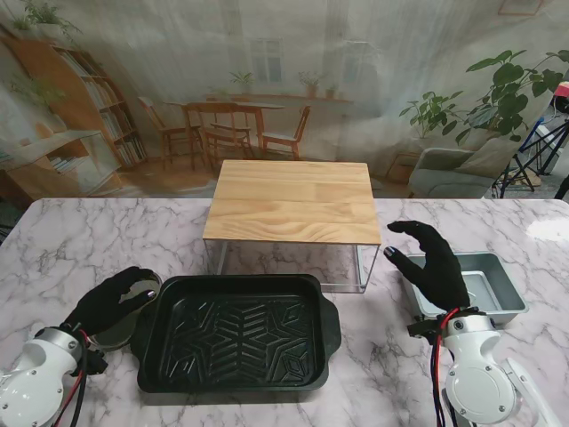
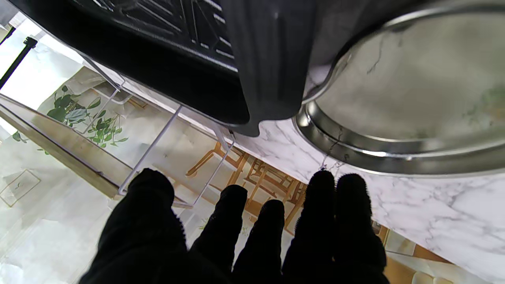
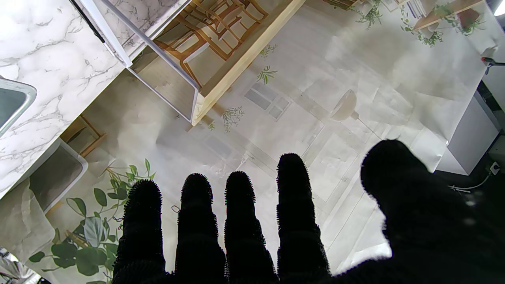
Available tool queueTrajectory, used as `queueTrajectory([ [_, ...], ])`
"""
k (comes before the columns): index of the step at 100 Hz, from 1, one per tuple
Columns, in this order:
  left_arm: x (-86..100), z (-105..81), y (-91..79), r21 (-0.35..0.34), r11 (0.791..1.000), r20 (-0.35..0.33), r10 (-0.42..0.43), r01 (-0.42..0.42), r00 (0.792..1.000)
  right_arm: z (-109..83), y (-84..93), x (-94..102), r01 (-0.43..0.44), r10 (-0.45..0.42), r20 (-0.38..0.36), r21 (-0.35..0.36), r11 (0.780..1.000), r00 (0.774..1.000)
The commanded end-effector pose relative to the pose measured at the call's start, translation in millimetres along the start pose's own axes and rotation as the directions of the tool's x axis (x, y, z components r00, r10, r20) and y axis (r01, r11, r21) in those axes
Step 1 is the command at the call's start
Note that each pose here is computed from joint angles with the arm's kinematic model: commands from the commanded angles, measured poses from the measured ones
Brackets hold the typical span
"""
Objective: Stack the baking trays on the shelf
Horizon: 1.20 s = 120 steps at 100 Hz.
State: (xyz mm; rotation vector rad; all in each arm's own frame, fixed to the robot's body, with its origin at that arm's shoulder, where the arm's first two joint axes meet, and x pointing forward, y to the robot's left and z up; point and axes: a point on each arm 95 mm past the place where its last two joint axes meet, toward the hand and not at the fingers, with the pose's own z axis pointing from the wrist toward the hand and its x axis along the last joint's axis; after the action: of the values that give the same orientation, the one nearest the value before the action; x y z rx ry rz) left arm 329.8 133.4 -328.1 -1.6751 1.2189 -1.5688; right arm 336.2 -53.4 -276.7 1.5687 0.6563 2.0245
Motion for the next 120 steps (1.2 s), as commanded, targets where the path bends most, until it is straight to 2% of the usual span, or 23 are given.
queueTrajectory([
  [1, -0.6, -0.9, 9.6, -0.051, 0.999, 0.007, -0.002, 0.003, 1.000, -0.6, -1.7, -1.5, 0.001, -0.001, 0.009, 0.004, 1.000, 1.000],
  [35, 5.4, 3.6, 23.3, -0.120, 0.992, 0.017, -0.022, 0.024, 1.000, -0.1, -2.1, -1.4, 0.000, 0.000, 0.011, 0.009, 1.000, 1.000],
  [66, 11.0, 6.3, 27.0, -0.170, 0.985, -0.006, 0.011, -0.011, 1.000, -0.1, -1.8, -0.8, -0.008, 0.008, 0.016, 0.003, 1.000, 1.000],
  [120, 35.9, 16.8, 40.7, -0.256, 0.967, -0.050, 0.001, -0.013, 0.999, -2.2, 1.1, 0.5, -0.021, 0.022, 0.019, -0.013, 1.000, 1.000],
])
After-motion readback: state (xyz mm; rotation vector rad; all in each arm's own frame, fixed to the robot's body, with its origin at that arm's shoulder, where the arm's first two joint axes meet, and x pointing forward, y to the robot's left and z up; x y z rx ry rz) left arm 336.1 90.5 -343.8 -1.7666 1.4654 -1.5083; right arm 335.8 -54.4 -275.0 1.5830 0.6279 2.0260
